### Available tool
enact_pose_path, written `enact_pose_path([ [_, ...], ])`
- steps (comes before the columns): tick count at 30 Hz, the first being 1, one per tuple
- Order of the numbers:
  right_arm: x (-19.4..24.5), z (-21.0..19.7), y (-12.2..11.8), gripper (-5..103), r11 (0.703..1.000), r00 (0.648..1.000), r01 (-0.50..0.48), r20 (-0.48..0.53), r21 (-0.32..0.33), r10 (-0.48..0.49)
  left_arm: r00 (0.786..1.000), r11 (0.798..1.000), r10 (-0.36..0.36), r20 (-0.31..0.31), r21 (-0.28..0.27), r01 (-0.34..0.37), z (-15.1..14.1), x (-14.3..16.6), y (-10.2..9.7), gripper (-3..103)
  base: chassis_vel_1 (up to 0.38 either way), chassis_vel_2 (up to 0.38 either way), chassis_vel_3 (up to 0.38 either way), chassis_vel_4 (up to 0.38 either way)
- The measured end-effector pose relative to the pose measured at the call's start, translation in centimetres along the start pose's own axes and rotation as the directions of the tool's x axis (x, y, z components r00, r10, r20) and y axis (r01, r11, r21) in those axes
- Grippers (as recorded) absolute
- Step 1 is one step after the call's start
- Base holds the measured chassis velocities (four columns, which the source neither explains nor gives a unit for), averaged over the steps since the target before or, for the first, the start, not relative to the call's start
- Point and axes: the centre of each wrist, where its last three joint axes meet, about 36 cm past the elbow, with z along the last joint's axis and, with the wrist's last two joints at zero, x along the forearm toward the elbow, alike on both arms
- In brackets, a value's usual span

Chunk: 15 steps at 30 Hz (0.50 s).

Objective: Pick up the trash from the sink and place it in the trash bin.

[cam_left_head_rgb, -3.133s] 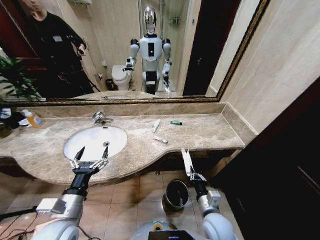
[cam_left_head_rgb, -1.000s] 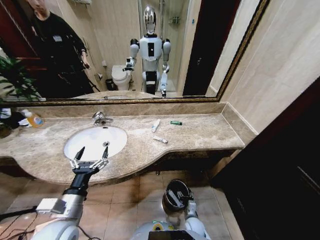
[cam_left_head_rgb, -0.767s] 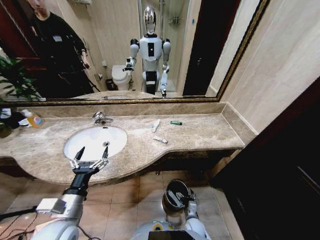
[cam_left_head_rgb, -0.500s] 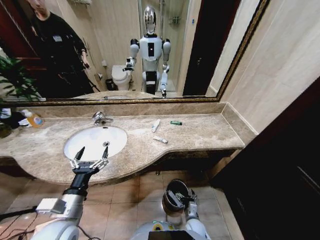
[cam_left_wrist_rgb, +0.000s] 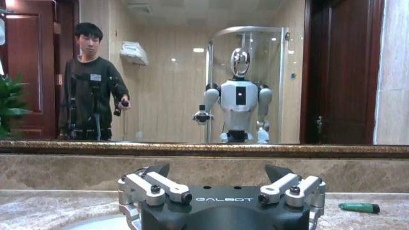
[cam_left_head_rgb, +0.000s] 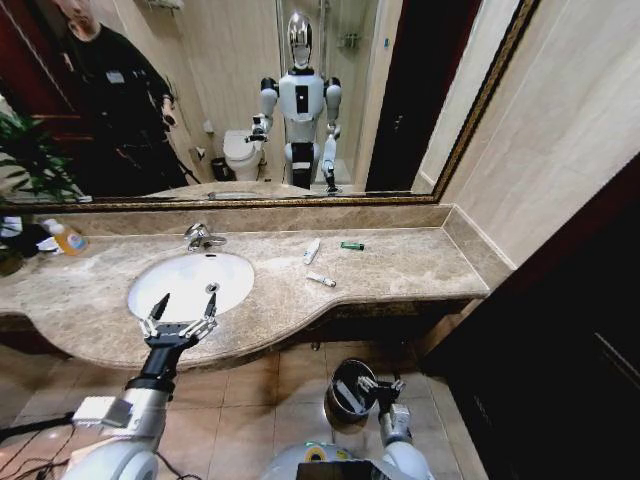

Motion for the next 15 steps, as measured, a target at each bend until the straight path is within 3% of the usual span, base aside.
enact_pose_path([
  [8,-0.2,-4.8,0.2,100,1.0,0.995,0.02,0.099,-0.017,-0.018,1.0,1.0,0.0,0.0,0.0,0.0,0.0,0.0,0.0,100,0.0,0.0,0.0,0.0],
  [15,-1.8,-9.2,0.0,100,0.999,0.981,0.05,0.185,0.011,-0.051,1.0,1.0,0.0,0.0,0.0,0.0,0.0,0.0,0.0,100,0.0,0.0,0.0,0.0],
])
